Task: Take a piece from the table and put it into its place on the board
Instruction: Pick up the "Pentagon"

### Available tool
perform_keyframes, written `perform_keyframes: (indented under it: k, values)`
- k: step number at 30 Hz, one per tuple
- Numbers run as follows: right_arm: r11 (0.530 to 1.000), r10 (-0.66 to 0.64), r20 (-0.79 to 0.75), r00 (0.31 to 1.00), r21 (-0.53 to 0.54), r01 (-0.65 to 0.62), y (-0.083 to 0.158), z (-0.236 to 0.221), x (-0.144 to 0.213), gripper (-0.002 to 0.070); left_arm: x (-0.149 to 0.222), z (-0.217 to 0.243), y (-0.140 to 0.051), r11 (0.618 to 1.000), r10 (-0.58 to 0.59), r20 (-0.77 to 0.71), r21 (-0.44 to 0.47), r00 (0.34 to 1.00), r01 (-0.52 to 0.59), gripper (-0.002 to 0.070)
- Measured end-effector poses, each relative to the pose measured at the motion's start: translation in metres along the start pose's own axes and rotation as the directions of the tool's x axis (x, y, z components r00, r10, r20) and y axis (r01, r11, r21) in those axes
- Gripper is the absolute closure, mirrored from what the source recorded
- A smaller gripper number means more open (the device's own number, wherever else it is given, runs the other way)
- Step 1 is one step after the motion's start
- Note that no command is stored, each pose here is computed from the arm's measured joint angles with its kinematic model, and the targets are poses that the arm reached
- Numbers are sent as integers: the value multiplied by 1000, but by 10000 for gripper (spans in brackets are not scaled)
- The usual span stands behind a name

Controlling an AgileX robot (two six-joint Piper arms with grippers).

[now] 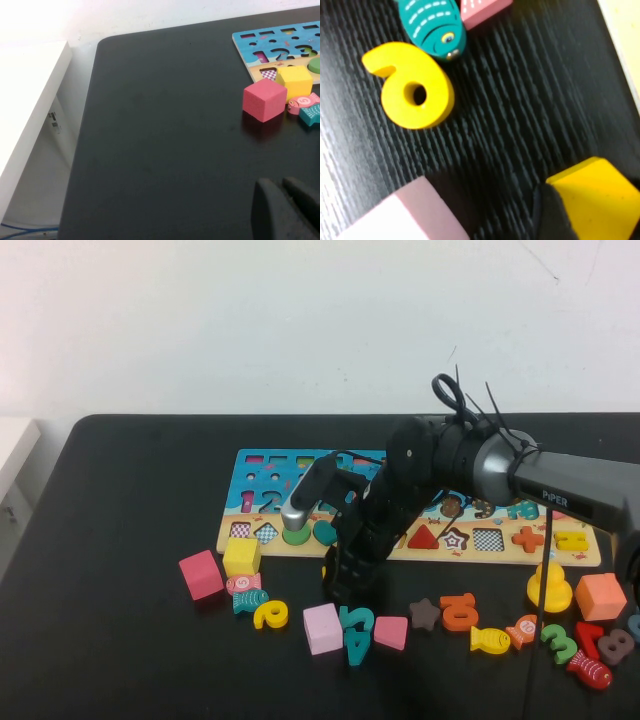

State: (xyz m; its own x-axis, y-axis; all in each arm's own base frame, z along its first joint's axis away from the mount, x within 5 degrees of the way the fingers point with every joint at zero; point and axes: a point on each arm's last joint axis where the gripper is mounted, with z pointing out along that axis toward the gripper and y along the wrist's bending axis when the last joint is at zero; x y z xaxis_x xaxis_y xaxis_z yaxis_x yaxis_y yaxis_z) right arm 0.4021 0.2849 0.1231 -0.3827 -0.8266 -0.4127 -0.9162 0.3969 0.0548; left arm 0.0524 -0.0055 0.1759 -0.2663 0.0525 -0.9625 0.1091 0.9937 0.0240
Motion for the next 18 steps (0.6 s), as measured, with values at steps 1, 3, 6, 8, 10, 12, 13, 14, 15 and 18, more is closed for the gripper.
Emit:
perform_keyframes:
  k: [1,3,6,8,10,12,13,14,15,18]
  values:
    - [1000,0,0,1000,0,0,0,0,0,314,0,0,0,1000,0,0,0,1000,0,676]
    - [1000,5,-1,1000,-6,-5,1,0,0,314,0,0,0,1000,0,0,0,1000,0,676]
    - [1000,11,-13,1000,-20,-11,2,-1,1,314,0,0,0,1000,0,0,0,1000,0,676]
    - [999,13,-22,1000,-31,-14,3,-3,1,314,0,0,0,1000,0,0,0,1000,0,676]
    - [999,27,-20,999,-38,-28,4,-9,-3,314,0,0,0,1000,0,0,0,1000,0,676]
    - [998,36,-8,999,-41,-37,3,-17,-10,314,0,0,0,1000,0,0,0,1000,0,676]
    - [998,40,-2,999,-43,-40,2,-22,-15,314,0,0,0,1000,0,0,0,1000,0,676]
    - [998,38,0,999,-46,-38,2,-25,-18,314,0,0,0,1000,0,0,0,1000,0,676]
    - [998,36,8,999,-47,-35,2,-30,-22,314,0,0,0,1000,0,0,0,1000,0,676]
    - [999,24,25,999,-49,-23,1,-44,-32,314,0,0,0,1000,0,0,0,1000,0,676]
